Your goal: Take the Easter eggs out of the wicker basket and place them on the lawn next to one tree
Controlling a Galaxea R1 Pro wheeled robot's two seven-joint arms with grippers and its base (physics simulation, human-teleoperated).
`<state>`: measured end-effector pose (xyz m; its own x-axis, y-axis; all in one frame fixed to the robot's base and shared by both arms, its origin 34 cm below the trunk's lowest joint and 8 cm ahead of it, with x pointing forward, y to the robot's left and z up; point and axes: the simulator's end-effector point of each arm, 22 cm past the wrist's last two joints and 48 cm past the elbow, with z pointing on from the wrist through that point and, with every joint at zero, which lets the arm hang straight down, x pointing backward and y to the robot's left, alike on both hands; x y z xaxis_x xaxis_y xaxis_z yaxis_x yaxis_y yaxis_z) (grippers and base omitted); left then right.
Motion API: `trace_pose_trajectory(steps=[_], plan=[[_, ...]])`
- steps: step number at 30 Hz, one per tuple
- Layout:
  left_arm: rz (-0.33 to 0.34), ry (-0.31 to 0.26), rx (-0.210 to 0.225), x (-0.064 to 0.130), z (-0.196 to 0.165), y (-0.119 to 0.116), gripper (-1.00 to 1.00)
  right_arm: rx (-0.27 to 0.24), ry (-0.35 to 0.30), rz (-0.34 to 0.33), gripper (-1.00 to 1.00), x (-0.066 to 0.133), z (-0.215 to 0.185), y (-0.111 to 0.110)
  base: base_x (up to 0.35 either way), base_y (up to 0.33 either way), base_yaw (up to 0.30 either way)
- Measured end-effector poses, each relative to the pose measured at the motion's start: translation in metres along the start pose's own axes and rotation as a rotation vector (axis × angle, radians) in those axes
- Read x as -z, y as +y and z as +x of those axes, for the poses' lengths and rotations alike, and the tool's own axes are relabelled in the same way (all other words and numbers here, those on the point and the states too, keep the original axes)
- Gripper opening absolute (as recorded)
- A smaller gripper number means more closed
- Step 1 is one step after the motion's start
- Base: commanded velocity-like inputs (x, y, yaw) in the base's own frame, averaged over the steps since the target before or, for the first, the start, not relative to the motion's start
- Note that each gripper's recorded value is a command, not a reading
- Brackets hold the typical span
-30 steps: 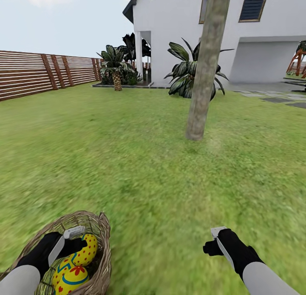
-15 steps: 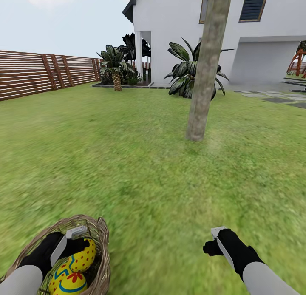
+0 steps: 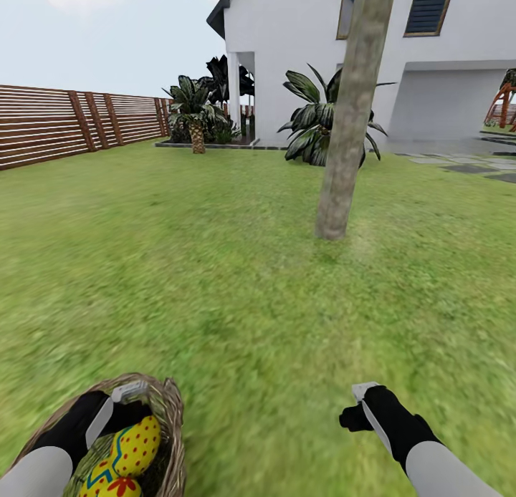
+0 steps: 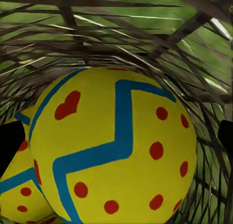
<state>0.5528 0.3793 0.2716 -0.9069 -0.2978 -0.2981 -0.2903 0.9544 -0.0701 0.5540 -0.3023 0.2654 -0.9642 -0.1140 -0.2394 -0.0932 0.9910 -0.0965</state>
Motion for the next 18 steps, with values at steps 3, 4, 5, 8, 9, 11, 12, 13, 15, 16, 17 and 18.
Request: trace_pose_trajectory(steps=[3, 4, 5, 8, 9, 11, 12, 13, 15, 16, 17, 18], plan=[[0.000, -0.001, 0.000, 0.000, 0.000, 0.000, 1.00, 0.000, 0.001, 0.000, 1.00, 0.000, 0.000, 0.000, 0.003, 0.001, 0.000], [0.000, -0.001, 0.000, 0.000, 0.000, 0.000, 1.00, 0.000, 0.001, 0.000, 1.00, 0.000, 0.000, 0.000, 0.000, 0.000, 0.000], [0.000, -0.001, 0.000, 0.000, 0.000, 0.000, 1.00, 0.000, 0.001, 0.000, 1.00, 0.000, 0.000, 0.000, 0.000, 0.000, 0.000], [-0.002, 0.002, 0.000, -0.003, 0.001, 0.001, 1.00, 0.001, 0.009, -0.001, 1.00, -0.004, 0.003, 0.001, 0.000, 0.000, 0.000], [-0.004, 0.007, 0.000, -0.005, 0.003, 0.001, 1.00, 0.001, 0.013, -0.001, 1.00, -0.005, 0.004, 0.001, 0.000, 0.000, 0.000], [-0.007, 0.016, 0.000, -0.008, 0.007, 0.002, 1.00, 0.001, 0.020, -0.002, 1.00, -0.009, 0.007, 0.001, 0.000, 0.000, 0.000], [-0.008, 0.020, 0.000, -0.010, 0.008, 0.003, 1.00, 0.001, 0.025, -0.003, 1.00, -0.010, 0.009, 0.002, 0.000, 0.000, 0.000], [-0.010, 0.024, 0.000, -0.011, 0.010, 0.003, 1.00, 0.002, 0.028, -0.003, 1.00, -0.012, 0.010, 0.002, 0.000, 0.000, 0.000], [-0.012, 0.032, -0.001, -0.015, 0.013, 0.004, 1.00, 0.002, 0.037, -0.005, 1.00, -0.015, 0.013, 0.003, 0.000, 0.000, 0.000], [-0.013, 0.037, -0.001, -0.016, 0.015, 0.004, 1.00, 0.003, 0.041, -0.005, 1.00, -0.017, 0.015, 0.003, 0.000, 0.000, 0.000], [-0.014, 0.042, -0.001, -0.018, 0.017, 0.004, 1.00, 0.003, 0.045, -0.005, 1.00, -0.019, 0.016, 0.003, 0.000, 0.000, 0.000], [-0.015, 0.047, -0.001, -0.020, 0.019, 0.005, 1.00, 0.003, 0.049, -0.005, 1.00, -0.020, 0.018, 0.003, 0.000, 0.000, 0.000]])
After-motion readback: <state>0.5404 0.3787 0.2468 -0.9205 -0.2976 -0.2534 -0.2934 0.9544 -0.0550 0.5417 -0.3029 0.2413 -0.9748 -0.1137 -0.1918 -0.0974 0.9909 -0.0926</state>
